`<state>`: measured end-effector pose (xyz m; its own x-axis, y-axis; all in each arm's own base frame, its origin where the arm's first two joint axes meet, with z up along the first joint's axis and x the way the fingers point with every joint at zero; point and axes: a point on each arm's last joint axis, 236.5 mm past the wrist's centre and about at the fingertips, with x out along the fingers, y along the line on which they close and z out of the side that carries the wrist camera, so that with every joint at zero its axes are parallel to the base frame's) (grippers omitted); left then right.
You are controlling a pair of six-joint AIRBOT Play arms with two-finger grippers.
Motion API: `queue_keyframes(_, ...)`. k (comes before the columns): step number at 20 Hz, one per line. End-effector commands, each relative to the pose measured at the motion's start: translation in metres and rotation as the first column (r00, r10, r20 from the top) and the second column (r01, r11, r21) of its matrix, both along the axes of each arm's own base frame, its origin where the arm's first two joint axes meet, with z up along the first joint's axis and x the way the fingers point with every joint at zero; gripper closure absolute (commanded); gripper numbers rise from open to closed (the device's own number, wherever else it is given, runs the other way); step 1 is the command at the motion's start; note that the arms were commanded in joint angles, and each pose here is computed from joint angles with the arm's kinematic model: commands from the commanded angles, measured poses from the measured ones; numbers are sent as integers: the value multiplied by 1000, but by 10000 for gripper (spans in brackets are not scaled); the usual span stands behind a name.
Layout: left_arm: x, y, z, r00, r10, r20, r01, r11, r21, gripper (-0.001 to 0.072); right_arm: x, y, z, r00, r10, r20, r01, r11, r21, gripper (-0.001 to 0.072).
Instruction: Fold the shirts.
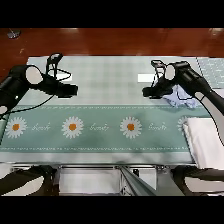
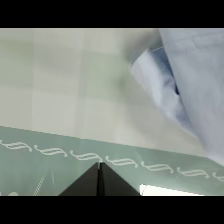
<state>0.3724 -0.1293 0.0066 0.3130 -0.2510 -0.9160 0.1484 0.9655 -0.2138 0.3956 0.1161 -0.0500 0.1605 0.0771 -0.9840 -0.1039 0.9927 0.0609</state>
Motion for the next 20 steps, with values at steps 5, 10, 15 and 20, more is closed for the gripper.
queue_keyframes(5,0,0,0,1000,-1,-1,1,1000,1,678,0,0,0,1000,1,-1,-1,1000,0,674)
queue_keyframes(10,0,0,0,1000,-1,-1,1,1000,1,678,0,0,0,1000,1,-1,-1,1000,0,674)
queue_keyframes(15,20,-2,8,996,18,86,-16,1000,-18,678,34,3,8,989,4,150,-6,1000,10,674)
queue_keyframes(20,85,-6,42,923,95,374,-66,994,-89,5,106,-61,47,882,176,438,-32,948,-316,76)
